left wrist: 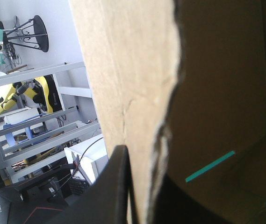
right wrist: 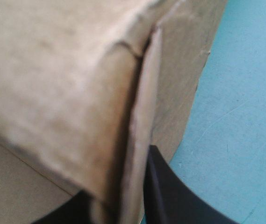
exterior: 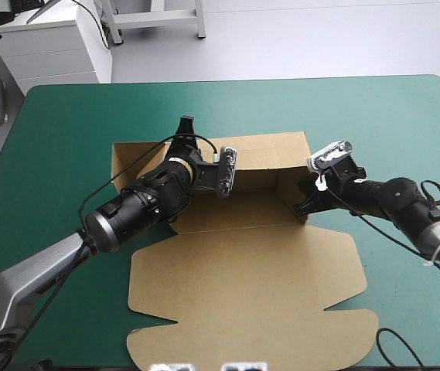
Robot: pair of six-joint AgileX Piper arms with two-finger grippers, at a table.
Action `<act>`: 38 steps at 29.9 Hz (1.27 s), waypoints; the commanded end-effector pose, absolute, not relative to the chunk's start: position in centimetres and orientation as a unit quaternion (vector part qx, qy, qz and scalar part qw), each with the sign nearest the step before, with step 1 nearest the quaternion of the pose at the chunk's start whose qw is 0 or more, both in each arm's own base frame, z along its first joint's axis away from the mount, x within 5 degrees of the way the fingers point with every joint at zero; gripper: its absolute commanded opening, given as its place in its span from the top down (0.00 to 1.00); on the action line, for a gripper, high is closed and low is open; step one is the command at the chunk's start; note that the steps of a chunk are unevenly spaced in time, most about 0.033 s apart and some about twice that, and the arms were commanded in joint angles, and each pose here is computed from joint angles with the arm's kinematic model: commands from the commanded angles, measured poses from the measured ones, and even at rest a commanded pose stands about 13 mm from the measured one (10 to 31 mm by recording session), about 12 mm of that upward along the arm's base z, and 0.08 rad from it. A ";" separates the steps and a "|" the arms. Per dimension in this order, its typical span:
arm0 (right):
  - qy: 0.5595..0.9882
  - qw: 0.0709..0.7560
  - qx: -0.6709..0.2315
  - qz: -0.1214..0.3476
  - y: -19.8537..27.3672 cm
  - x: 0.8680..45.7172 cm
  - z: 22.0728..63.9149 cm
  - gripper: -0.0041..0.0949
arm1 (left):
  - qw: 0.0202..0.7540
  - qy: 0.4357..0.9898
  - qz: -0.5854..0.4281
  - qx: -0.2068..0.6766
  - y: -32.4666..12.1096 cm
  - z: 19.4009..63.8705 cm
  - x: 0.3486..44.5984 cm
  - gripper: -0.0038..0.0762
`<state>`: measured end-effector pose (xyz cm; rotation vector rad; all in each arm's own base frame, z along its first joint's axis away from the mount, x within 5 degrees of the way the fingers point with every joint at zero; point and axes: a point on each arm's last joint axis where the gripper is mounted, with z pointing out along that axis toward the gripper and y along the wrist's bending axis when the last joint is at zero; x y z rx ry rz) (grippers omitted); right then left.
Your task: Fold the box
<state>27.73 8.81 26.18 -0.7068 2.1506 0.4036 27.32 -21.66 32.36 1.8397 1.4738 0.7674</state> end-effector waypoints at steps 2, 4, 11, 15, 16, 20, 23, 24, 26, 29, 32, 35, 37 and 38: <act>0.842 0.388 -0.303 0.220 9.9 26.8 27.1 0.97 | 0.260 0.624 0.255 0.691 -20.9 31.0 26.3 0.96; 0.844 0.388 -0.299 0.220 9.9 26.8 27.1 0.97 | 0.260 0.624 0.255 0.691 -20.9 31.0 26.3 0.96; 0.854 0.394 -0.259 0.218 9.6 27.2 27.2 0.97 | 0.261 0.644 0.251 0.673 -20.6 31.8 25.6 0.95; 0.855 0.400 -0.253 0.212 9.5 27.3 27.2 0.97 | 0.282 0.651 0.226 0.668 -20.4 33.5 23.8 0.82; 0.855 0.401 -0.252 0.211 9.5 27.3 27.2 0.97 | 0.284 0.653 0.219 0.667 -20.4 33.8 23.4 0.77; 0.856 0.408 -0.244 0.204 9.4 27.5 27.3 0.97 | 0.278 0.663 0.213 0.662 -19.8 34.8 21.8 0.49; 0.856 0.411 -0.241 0.201 9.3 27.6 27.3 0.97 | 0.284 0.675 0.206 0.649 -19.4 35.7 20.8 0.28; 0.856 0.410 -0.240 0.202 9.3 27.6 27.3 0.97 | 0.286 0.675 0.206 0.649 -19.3 35.9 20.5 0.24; 0.856 0.412 -0.239 0.201 9.3 27.6 27.3 0.97 | 0.287 0.675 0.204 0.649 -19.0 36.5 19.7 0.22; 0.857 0.413 -0.234 0.201 9.3 27.6 27.4 0.97 | 0.289 0.675 0.193 0.651 -18.6 37.3 18.3 0.22; 0.857 0.416 -0.231 0.197 9.2 27.7 27.4 0.97 | 0.307 0.667 0.181 0.654 -18.2 38.3 16.9 0.22; 0.857 0.418 -0.229 0.195 9.2 27.8 27.4 0.97 | 0.350 0.652 0.167 0.652 -17.8 39.7 15.7 0.22; 0.857 0.418 -0.229 0.195 9.2 27.8 27.4 0.97 | 0.383 0.642 0.155 0.646 -17.5 40.7 15.2 0.24; 0.857 0.419 -0.230 0.194 9.2 27.8 27.4 0.97 | 0.396 0.637 0.151 0.644 -17.3 41.1 15.0 0.27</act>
